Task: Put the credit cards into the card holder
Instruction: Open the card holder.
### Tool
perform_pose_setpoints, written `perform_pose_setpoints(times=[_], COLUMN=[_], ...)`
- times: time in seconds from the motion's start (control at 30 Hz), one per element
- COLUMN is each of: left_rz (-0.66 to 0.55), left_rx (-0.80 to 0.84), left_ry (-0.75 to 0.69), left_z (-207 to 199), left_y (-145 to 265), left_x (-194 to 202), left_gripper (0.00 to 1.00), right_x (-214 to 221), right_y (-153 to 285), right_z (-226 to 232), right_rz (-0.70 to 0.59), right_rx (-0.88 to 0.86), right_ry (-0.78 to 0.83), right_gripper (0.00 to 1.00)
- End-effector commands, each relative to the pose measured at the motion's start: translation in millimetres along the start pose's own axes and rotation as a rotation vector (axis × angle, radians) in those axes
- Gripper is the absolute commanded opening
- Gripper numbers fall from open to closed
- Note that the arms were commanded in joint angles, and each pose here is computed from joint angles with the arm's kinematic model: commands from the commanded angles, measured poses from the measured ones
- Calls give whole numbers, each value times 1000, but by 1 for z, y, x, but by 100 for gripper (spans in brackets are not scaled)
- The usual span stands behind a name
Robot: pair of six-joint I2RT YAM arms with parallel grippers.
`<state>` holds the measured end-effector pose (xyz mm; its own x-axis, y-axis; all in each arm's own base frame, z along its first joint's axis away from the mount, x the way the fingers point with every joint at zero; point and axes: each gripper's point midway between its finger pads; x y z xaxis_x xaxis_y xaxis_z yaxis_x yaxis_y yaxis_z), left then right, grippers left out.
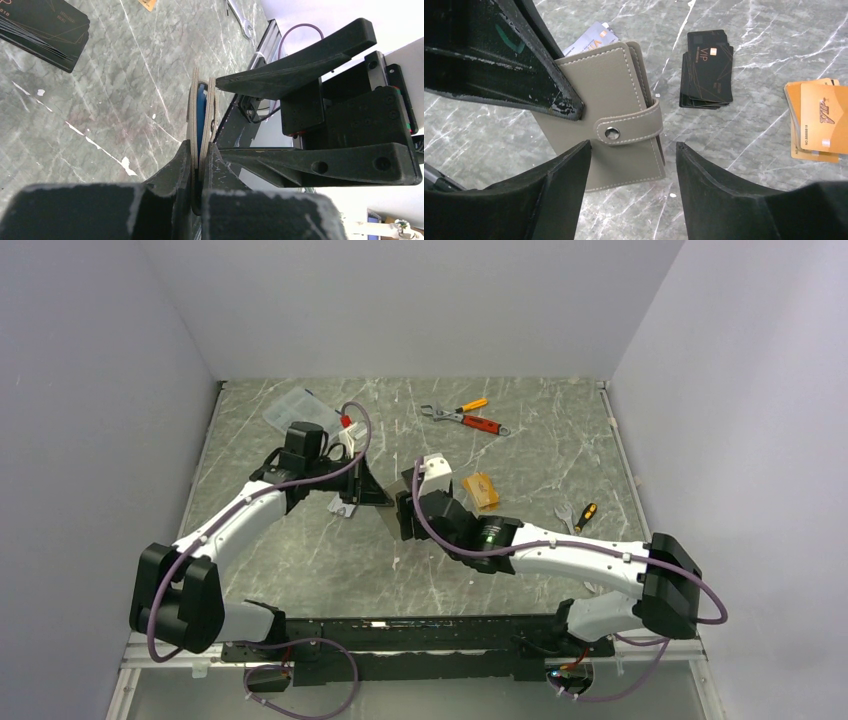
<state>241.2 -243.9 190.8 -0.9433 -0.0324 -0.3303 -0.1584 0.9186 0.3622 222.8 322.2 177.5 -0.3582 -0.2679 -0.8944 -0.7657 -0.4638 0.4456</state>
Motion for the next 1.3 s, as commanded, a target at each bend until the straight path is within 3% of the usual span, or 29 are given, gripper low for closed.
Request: perform_pose_setpoints(times=[0.0,0.33,0.5,0.67,0.8,0.93,1.27], left_rz=[-14,-18,-7,-2,-3,6,-14], left_rx=[73,86,101,109,109,130,84], left_ry=[-35,-24,-26,-25,-24,-28,-32], left_z=[-19,-18,-22,-24,-24,-27,-18], left_y=[5,4,3,3,4,4,4], left_x=[-2,1,4,6,7,9,7], left_gripper=[0,0,0,0,0,0,0], right_x=[-35,-37,-39,-43,-43,-45,-40], right_y=[-6,-12,-14,-15,-15,-11,-3], right_z=[4,9,6,-1,-7,-13,-35], right_rz=[-91,-101,-108,-125,-135,-192,-183], right_rx=[23,48,85,131,159,172,276], right_ry=[-31,8,25,39,44,16,-5], right_gripper=[63,51,31,19,1,0,0])
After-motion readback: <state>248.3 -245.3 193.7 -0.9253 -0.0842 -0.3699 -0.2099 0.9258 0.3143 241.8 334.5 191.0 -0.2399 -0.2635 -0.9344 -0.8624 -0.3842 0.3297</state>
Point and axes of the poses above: each gripper's point midway between its finger pads, its own y axis back along the fingers, its own z axis along the line the jaws close on, x = y × z, and after that the axes turned 14 degrees about y, right-handed
